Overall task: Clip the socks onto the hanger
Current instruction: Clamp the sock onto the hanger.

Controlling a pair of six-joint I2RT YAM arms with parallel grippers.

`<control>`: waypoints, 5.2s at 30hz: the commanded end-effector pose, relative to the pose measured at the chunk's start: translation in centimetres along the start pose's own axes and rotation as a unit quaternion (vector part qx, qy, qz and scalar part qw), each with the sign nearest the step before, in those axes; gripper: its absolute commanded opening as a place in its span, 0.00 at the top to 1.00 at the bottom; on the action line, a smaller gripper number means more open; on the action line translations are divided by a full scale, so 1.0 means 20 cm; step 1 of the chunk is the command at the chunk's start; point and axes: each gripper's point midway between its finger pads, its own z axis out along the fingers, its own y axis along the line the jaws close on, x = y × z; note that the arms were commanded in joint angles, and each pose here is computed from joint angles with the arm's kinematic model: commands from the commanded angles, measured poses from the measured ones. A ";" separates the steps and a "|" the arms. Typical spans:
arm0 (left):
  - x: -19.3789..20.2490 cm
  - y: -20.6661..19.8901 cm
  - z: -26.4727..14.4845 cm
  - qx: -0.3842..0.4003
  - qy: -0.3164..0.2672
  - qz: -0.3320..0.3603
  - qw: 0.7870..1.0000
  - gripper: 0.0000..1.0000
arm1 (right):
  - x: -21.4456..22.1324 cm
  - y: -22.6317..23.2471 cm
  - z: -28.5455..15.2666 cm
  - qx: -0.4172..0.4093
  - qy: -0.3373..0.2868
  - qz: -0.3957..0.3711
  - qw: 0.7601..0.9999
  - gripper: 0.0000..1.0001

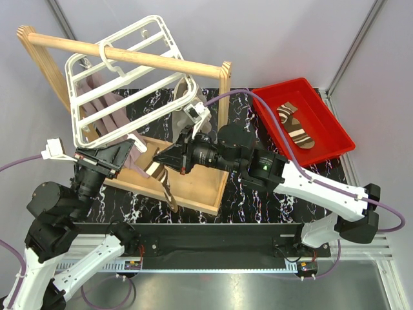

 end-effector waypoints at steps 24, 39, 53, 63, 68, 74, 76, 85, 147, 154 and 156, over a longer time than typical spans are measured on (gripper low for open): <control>0.03 -0.05 0.02 0.016 0.016 -0.001 1.000 1.00 | -0.05 -0.07 0.09 -0.017 -0.017 0.020 1.000 1.00; 0.03 -0.06 0.03 0.018 0.017 -0.001 1.000 1.00 | -0.04 -0.10 0.07 -0.009 -0.017 0.022 1.000 1.00; 0.05 -0.04 0.03 0.016 0.025 -0.003 1.000 1.00 | -0.13 -0.01 0.06 -0.041 -0.039 0.022 0.998 1.00; 0.05 -0.04 0.03 0.016 0.025 -0.005 1.000 1.00 | -0.11 -0.13 0.06 0.026 -0.025 0.009 0.999 1.00; 0.05 -0.04 0.03 0.016 0.025 -0.004 1.000 1.00 | -0.15 -0.17 0.02 0.050 -0.041 0.007 0.998 1.00; 0.07 -0.04 0.04 0.016 0.030 -0.006 0.999 1.00 | -0.19 -0.10 0.02 0.022 -0.049 0.016 0.998 1.00; 0.07 -0.04 0.04 0.016 0.030 -0.006 0.999 1.00 | -0.20 -0.08 0.01 0.017 -0.050 0.016 0.998 1.00; 0.05 -0.05 0.03 0.020 0.025 -0.003 0.999 1.00 | -0.22 -0.07 -0.10 0.017 -0.057 0.016 0.998 1.00; 0.08 -0.07 0.04 0.032 0.037 -0.012 0.999 1.00 | -0.16 -0.02 -0.02 -0.078 -0.010 0.106 0.991 1.00; 0.07 -0.08 0.04 0.033 0.036 -0.012 0.999 1.00 | -0.16 -0.02 0.02 -0.086 -0.006 0.112 0.990 1.00; 0.07 -0.07 0.03 0.033 0.036 -0.012 0.999 1.00 | -0.16 -0.02 0.03 -0.088 -0.005 0.114 0.990 1.00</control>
